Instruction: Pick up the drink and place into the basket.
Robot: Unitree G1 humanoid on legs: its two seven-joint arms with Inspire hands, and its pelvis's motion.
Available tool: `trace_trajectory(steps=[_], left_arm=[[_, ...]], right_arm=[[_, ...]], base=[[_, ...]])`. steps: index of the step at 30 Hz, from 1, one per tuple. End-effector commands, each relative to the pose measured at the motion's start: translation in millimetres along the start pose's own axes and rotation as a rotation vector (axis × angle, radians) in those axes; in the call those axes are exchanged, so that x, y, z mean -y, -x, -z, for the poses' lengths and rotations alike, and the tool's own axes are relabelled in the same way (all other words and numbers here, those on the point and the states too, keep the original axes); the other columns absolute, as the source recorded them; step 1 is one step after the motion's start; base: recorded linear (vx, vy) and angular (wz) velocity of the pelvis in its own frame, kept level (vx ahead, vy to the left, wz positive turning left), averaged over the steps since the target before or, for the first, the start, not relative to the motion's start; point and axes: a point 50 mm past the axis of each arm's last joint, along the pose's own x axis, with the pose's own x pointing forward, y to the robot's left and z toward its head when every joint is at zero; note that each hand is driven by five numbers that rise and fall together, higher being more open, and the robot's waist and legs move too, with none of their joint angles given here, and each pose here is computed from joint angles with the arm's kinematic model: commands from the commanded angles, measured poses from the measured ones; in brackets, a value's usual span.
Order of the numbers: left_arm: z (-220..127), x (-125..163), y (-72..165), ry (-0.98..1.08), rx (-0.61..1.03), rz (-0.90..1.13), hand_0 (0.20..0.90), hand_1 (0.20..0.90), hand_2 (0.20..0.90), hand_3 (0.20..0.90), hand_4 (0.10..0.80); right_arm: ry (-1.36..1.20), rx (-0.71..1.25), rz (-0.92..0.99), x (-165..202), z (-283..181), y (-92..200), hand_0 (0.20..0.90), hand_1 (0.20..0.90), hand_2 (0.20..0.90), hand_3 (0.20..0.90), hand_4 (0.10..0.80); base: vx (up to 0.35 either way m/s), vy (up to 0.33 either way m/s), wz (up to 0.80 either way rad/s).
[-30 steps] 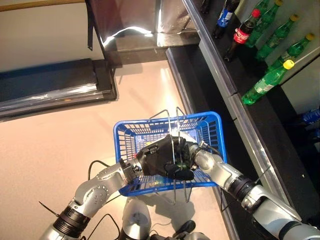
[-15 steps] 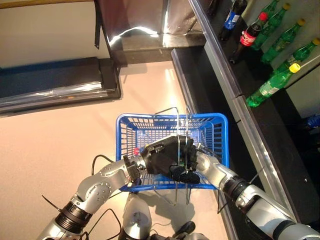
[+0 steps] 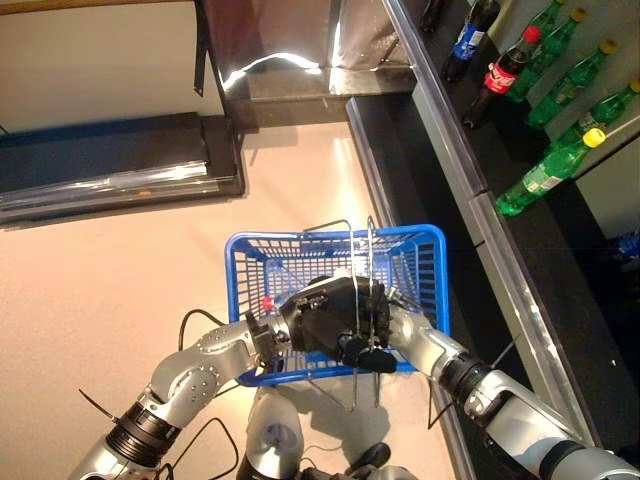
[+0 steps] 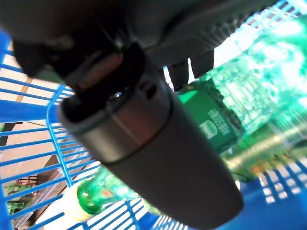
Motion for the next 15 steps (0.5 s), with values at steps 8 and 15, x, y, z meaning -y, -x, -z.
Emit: trace_trajectory(steps=[8, 15], left_arm=[[-72.2, 122.4, -41.9, -0.102, 0.526, 0.845, 0.300, 0.300, 0.300, 0.200, 0.100], [-72.5, 114.6, -41.9, -0.093, 0.557, 0.750, 0.300, 0.300, 0.300, 0.200, 0.100]], right_arm=[[-0.002, 0.085, 0.017, -8.8, -23.2, -9.3, 0.900, 0.900, 0.900, 0.900, 0.800], [-0.073, 0.098, 0.072, -3.5, -22.7, -5.0, 0.900, 0.900, 0.900, 0.900, 0.800]], base=[[0.000, 0.000, 0.00], [-0.001, 0.003, -0.01]])
